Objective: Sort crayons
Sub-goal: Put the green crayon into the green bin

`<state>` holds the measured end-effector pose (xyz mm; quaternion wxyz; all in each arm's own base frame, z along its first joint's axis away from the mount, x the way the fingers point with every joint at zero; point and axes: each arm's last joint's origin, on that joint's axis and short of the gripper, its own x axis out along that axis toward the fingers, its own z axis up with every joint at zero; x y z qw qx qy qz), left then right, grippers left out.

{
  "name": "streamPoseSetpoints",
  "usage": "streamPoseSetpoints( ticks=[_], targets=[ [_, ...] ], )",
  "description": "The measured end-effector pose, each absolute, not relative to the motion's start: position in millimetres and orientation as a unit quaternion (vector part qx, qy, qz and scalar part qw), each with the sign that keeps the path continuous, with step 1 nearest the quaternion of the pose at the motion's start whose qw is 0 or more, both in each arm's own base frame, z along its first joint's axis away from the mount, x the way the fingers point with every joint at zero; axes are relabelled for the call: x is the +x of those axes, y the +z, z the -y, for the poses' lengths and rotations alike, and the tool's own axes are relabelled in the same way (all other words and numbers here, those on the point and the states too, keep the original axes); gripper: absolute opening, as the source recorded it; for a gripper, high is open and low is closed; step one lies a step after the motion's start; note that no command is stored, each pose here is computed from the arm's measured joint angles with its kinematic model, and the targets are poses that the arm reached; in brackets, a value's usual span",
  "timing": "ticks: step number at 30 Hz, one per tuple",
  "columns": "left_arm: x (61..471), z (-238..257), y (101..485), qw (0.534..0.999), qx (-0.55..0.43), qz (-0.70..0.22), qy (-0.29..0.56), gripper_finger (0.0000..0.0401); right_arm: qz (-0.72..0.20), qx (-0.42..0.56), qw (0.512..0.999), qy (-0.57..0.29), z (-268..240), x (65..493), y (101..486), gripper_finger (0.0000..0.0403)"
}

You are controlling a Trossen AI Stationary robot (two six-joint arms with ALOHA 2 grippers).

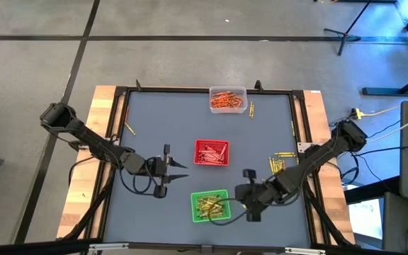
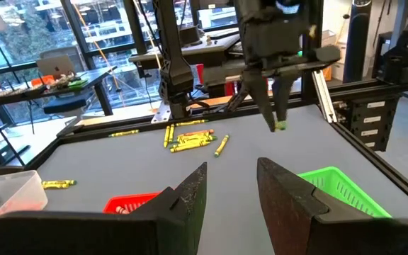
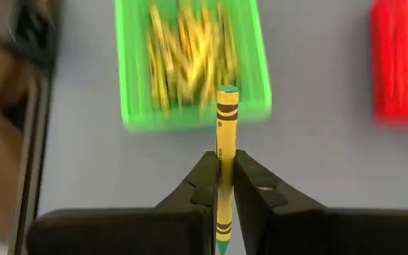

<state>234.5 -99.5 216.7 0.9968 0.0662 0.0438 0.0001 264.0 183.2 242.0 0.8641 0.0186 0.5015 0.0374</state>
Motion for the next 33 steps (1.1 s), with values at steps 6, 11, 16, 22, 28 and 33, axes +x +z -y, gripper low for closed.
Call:
streamPoseSetpoints(
  ticks=[6,11,16,22,28,33],
  targets=[
    [235,99,217,0.997,0.066,-0.044,0.000,0.0110,-0.388,-0.010,0.918,0.084,-181,296,250,0.0019],
    [235,99,217,0.997,0.066,-0.043,0.000,0.0110,-0.340,-0.015,0.934,0.108,-184,314,247,0.0026],
    [235,99,217,0.997,0.066,-0.043,0.000,0.0110,-0.338,-0.007,0.932,0.130,-188,328,230,0.0040],
    [235,99,217,0.997,0.065,-0.042,0.000,0.0110,-0.367,-0.019,0.921,0.129,-189,334,210,0.0064],
    [235,99,217,0.997,0.065,-0.042,0.000,0.0110,-0.390,-0.024,0.911,0.133,-191,337,193,0.0092],
    [235,99,217,0.997,0.065,-0.042,0.000,0.0110,-0.418,-0.030,0.898,0.135,-188,332,207,0.0118]
  ],
)
